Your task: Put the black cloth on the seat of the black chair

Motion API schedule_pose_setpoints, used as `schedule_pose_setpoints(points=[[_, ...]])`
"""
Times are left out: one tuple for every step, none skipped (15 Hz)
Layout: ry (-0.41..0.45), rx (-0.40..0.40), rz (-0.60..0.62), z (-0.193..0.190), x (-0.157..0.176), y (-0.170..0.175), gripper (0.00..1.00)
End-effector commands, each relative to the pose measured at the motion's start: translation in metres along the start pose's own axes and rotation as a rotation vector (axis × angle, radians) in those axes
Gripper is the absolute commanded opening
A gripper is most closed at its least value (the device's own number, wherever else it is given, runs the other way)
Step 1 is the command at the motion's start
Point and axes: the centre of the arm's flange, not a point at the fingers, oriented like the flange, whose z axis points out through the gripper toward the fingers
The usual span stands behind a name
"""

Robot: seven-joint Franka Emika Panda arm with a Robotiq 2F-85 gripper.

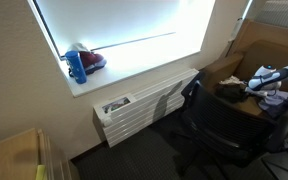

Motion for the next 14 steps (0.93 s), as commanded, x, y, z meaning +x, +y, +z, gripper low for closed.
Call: schedule_pose_setpoints(points=[[-0.007, 0.013, 0.011, 0.027, 0.015, -0.002, 0.04], [-0.005, 0.015, 0.019, 0.026, 0.016, -0.002, 0.01], [-0.010, 0.019, 0.031, 0.025, 0.017, -0.002, 0.00], [-0.038, 0.026, 0.048, 0.023, 0.018, -0.003, 0.00], [-0.125, 0.049, 0.066, 0.014, 0.019, -0.006, 0.00], [-0.170, 0.051, 0.064, 0.005, 0.017, -0.011, 0.01], [-0.224, 0.066, 0.022, -0.017, 0.012, -0.020, 0.01], [-0.256, 0.056, -0.009, -0.038, 0.009, -0.029, 0.01], [-0.300, 0.047, -0.057, -0.068, 0.006, -0.040, 0.01], [-0.326, 0.030, -0.087, -0.094, 0.002, -0.050, 0.01], [-0.338, 0.015, -0.101, -0.115, -0.003, -0.059, 0.01], [-0.347, -0.012, -0.112, -0.137, -0.003, -0.069, 0.01], [-0.370, -0.050, -0.126, -0.160, -0.006, -0.078, 0.01], [-0.365, -0.093, -0.112, -0.181, -0.012, -0.086, 0.01]])
